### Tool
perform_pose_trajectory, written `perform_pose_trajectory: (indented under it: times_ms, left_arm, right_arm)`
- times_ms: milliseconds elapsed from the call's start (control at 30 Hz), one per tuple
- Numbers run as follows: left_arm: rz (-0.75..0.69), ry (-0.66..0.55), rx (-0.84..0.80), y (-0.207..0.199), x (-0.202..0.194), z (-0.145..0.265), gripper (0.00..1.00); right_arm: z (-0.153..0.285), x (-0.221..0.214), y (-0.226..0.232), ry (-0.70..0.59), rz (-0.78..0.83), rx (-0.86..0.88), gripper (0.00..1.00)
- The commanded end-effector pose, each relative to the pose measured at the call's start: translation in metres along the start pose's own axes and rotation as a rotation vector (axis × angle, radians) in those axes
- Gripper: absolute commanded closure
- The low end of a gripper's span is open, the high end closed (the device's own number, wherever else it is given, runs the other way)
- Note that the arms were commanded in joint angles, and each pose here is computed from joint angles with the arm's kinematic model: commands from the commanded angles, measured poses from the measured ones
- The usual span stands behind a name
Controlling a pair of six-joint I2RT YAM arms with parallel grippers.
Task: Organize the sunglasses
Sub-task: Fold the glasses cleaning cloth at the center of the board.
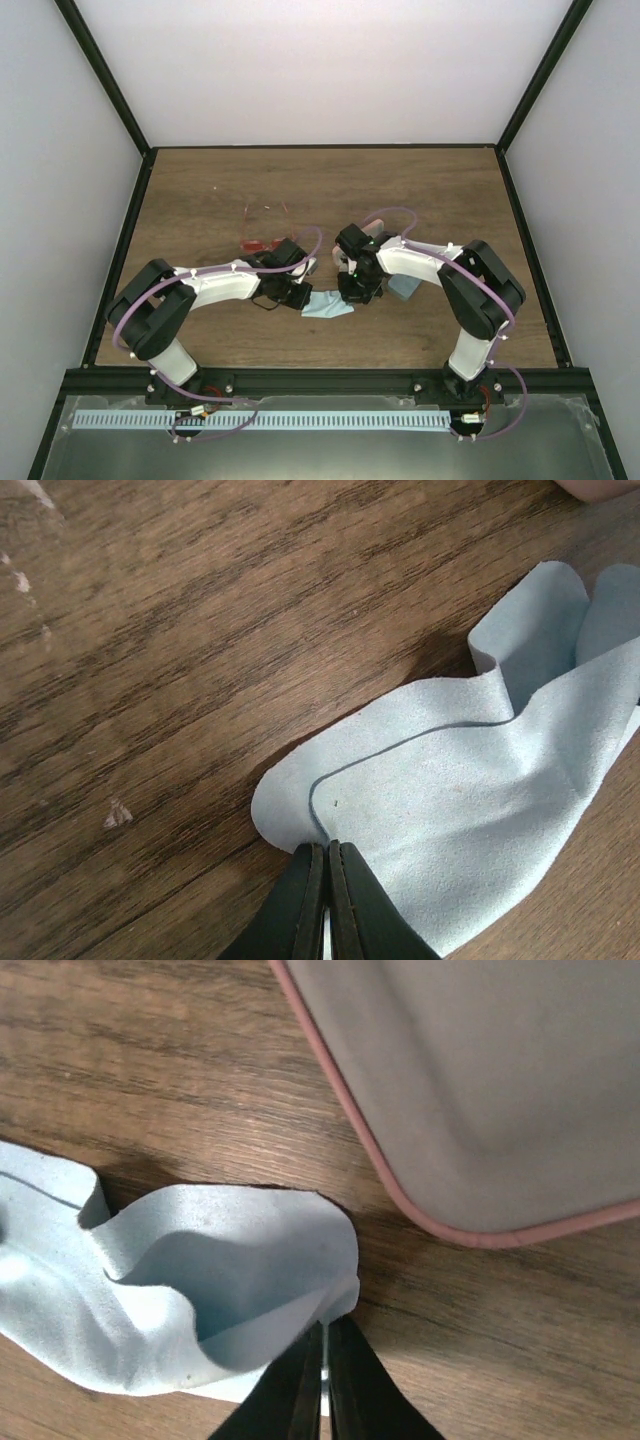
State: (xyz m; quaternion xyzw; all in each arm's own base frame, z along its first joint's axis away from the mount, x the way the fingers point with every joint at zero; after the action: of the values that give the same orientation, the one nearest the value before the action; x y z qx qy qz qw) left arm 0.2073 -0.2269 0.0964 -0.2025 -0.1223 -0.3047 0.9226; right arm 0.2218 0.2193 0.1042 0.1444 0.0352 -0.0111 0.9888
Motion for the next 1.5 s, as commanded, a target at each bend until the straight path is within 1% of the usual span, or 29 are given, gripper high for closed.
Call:
perform_pose_trajectory:
  times_ms: [0, 200, 600, 633, 667, 700, 733, 767, 800, 867, 900, 967, 1033, 1133, 1167, 1233, 1300, 1367, 1433, 1467]
  left_arm:
    - [-0.003, -0.009, -0.01, -0.003, 0.002, 0.002, 0.96]
    - [0.0, -0.005, 0.005, -0.002, 0.0, 0.004, 0.96]
    - [0.012, 0.047, -0.023, -0.008, -0.023, 0.01, 0.96]
    - [0.011, 0.049, -0.027, -0.009, -0.024, 0.01, 0.96]
    - [0.01, 0.051, -0.03, -0.011, -0.025, 0.009, 0.96]
    - [0.006, 0.048, -0.034, -0.012, -0.024, 0.01, 0.96]
    - [0.004, 0.046, -0.035, -0.013, -0.023, 0.01, 0.94]
    - [0.002, 0.044, -0.03, -0.013, -0.021, 0.01, 0.9]
    - [-0.003, 0.042, -0.025, -0.013, -0.018, 0.011, 0.83]
    - [-0.019, 0.042, -0.02, -0.014, -0.01, 0.012, 0.63]
    - [-0.026, 0.039, -0.017, -0.015, -0.006, 0.013, 0.57]
    - [-0.04, 0.031, -0.005, -0.016, 0.001, 0.016, 0.48]
    - [-0.053, 0.032, 0.012, -0.017, 0.004, 0.02, 0.42]
    - [-0.073, 0.023, 0.022, -0.019, 0.01, 0.028, 0.31]
    - [-0.078, 0.021, 0.013, -0.021, 0.011, 0.032, 0.25]
    - [-0.09, -0.022, -0.003, -0.026, 0.02, 0.044, 0.15]
    - [-0.114, -0.068, 0.01, -0.029, 0.033, 0.055, 0.13]
    - [-0.155, -0.113, 0.06, -0.032, 0.054, 0.064, 0.17]
    - [-0.2, -0.115, 0.126, -0.029, 0.07, 0.061, 0.18]
    - [-0.23, -0.107, 0.154, -0.027, 0.08, 0.057, 0.16]
  right_arm:
    - [-0.004, -0.003, 0.0, -0.002, 0.01, -0.025, 0.99]
    - [0.007, -0.004, 0.0, -0.027, 0.011, -0.039, 0.99]
    - [0.011, -0.023, -0.014, 0.014, 0.018, -0.041, 0.98]
    - [0.013, -0.023, -0.013, 0.008, 0.018, -0.035, 0.94]
    - [0.016, -0.022, -0.011, 0.0, 0.021, -0.029, 0.81]
    - [0.019, -0.021, -0.009, -0.011, 0.022, -0.021, 0.73]
    - [0.023, -0.019, -0.006, -0.023, 0.024, -0.016, 0.68]
    - [0.027, -0.016, -0.003, -0.038, 0.023, -0.013, 0.64]
    - [0.032, -0.013, 0.001, -0.053, 0.023, -0.015, 0.62]
    - [0.041, -0.006, 0.007, -0.083, 0.025, -0.014, 0.56]
    - [0.046, -0.001, 0.01, -0.096, 0.022, -0.011, 0.55]
    - [0.056, 0.007, 0.012, -0.119, 0.01, 0.001, 0.54]
    - [0.067, 0.016, 0.009, -0.144, -0.017, 0.02, 0.53]
    - [0.082, 0.029, -0.003, -0.194, -0.067, 0.043, 0.52]
    - [0.086, 0.033, -0.008, -0.211, -0.084, 0.049, 0.51]
    - [0.092, 0.045, -0.02, -0.239, -0.131, 0.06, 0.53]
    - [0.097, 0.055, -0.032, -0.254, -0.181, 0.084, 0.54]
    - [0.108, 0.063, -0.044, -0.285, -0.237, 0.127, 0.57]
    - [0.118, 0.068, -0.056, -0.325, -0.279, 0.145, 0.58]
    - [0.123, 0.07, -0.059, -0.344, -0.288, 0.149, 0.57]
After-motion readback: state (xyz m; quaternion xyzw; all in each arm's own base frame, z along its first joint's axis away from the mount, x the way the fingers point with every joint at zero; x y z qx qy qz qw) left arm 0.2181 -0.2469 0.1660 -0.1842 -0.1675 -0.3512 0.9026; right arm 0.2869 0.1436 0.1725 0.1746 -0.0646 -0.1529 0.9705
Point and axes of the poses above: each gripper's point midway between its finger pads, its own z axis back along the fingers, its own y axis along the line the jaws close on, x = y × z, the point moved 9 cm from there along z, back along the fingers, and after that the axes turned 11 degrees about -z, right-handed, at the moved point
